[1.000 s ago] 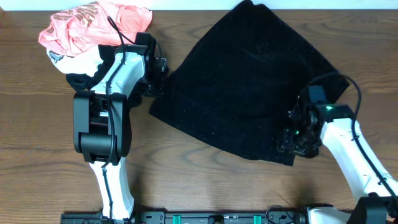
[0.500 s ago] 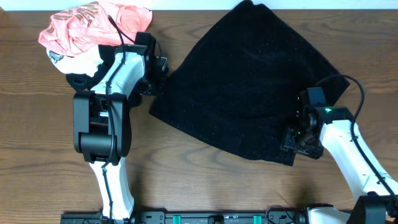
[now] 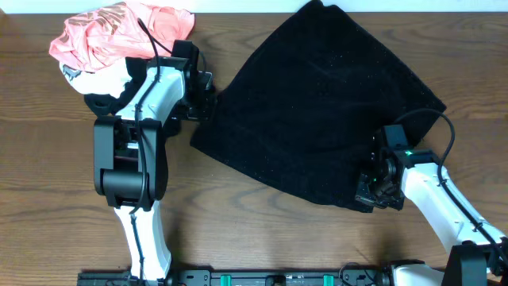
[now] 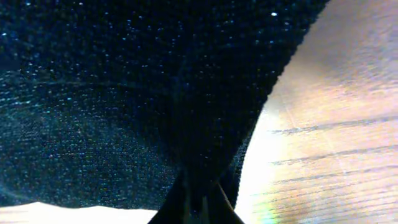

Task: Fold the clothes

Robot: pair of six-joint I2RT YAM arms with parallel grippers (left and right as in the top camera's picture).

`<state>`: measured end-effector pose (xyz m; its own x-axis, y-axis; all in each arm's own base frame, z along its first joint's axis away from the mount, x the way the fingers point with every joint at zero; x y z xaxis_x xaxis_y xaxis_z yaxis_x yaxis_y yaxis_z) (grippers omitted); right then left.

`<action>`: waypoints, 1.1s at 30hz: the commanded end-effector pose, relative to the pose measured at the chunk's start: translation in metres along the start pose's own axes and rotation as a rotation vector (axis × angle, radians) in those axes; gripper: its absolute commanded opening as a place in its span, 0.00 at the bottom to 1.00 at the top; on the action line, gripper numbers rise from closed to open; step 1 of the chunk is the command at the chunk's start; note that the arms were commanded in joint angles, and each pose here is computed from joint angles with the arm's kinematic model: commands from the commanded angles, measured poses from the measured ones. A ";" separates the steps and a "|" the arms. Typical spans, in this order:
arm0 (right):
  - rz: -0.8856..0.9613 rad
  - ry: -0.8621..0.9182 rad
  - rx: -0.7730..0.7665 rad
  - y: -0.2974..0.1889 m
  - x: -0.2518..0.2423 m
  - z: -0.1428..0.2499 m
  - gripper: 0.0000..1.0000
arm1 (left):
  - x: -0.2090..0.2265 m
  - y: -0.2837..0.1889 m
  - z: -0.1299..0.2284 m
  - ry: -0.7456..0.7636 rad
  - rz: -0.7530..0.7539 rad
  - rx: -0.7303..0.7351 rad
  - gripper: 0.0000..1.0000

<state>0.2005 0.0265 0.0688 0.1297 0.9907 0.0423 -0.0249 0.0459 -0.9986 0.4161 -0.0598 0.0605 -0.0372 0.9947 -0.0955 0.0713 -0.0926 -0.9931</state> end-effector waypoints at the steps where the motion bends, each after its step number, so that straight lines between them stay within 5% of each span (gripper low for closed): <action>1: 0.058 0.049 -0.018 0.000 -0.008 0.000 0.01 | 0.006 -0.007 0.001 -0.001 -0.026 -0.016 0.69; 12: 0.142 0.216 -0.092 -0.004 -0.062 -0.017 0.01 | 0.006 -0.007 0.001 -0.001 -0.026 -0.012 0.75; 33: 0.197 0.338 -0.519 -0.027 -0.149 -0.090 0.01 | 0.001 -0.007 0.002 0.000 0.011 -0.006 0.80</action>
<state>0.2693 -0.1248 0.0883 0.4683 0.8825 -0.0434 0.3940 -0.2525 -0.8838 0.4154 -0.0593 0.0604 -0.0377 0.9951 -0.0919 0.0683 -0.0892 -0.9937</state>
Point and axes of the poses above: each gripper's point midway between its finger pads, its own y axis out along the fingers, its own x axis along the line the jaws close on, z = x × y, the point moved 5 cm from there along -y, back along the fingers, and after that the axes turned 13 degrees about -y, right-handed, at the moved point
